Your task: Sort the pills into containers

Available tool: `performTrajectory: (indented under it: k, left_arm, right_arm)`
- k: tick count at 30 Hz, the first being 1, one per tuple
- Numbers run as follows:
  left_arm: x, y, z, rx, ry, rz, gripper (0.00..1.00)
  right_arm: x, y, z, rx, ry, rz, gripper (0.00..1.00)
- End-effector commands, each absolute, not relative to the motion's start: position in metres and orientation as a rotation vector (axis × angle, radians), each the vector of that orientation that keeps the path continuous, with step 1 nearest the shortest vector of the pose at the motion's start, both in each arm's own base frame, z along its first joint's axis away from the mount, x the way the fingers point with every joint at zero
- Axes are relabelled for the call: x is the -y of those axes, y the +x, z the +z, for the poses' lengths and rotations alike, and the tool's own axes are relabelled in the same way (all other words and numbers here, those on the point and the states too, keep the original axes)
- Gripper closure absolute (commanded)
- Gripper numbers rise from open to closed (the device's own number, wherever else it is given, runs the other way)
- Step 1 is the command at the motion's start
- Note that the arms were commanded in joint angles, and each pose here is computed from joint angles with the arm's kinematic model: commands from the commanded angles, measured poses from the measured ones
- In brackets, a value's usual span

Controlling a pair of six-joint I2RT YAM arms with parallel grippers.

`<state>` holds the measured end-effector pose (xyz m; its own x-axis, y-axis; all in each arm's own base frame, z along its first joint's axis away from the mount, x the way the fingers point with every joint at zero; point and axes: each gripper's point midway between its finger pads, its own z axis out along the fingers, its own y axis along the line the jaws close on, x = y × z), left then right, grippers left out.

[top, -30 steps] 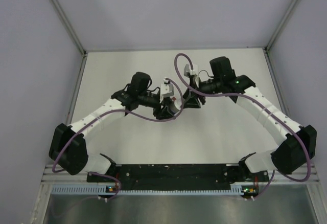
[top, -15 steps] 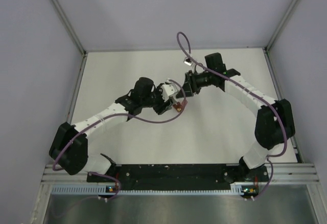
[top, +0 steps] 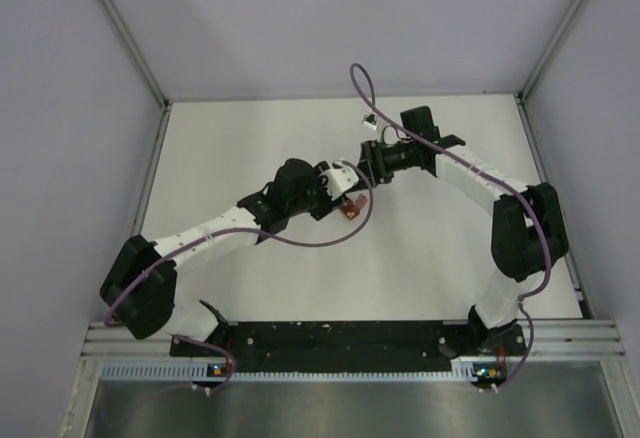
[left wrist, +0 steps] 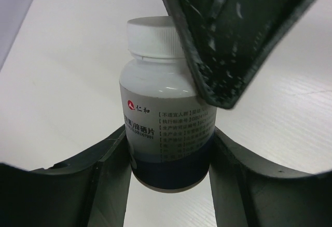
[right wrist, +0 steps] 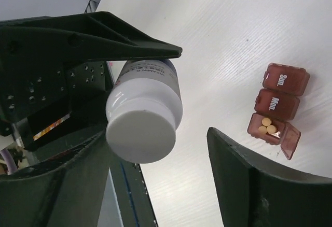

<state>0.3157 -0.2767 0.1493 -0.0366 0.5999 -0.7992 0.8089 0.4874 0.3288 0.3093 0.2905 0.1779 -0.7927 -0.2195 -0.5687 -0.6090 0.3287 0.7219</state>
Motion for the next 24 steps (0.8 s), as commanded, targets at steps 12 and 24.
performTrajectory:
  k: [12,24]
  left_arm:
    - [0.305,0.283,0.218,-1.526,1.277,-0.698,1.00]
    - [0.310,0.220,0.217,-1.480,1.525,-1.093,1.00]
  right_arm:
    - [-0.257,0.282,0.265,-1.756,-1.171,1.154,0.15]
    - [-0.256,0.246,0.287,-1.537,-1.415,0.994,0.16]
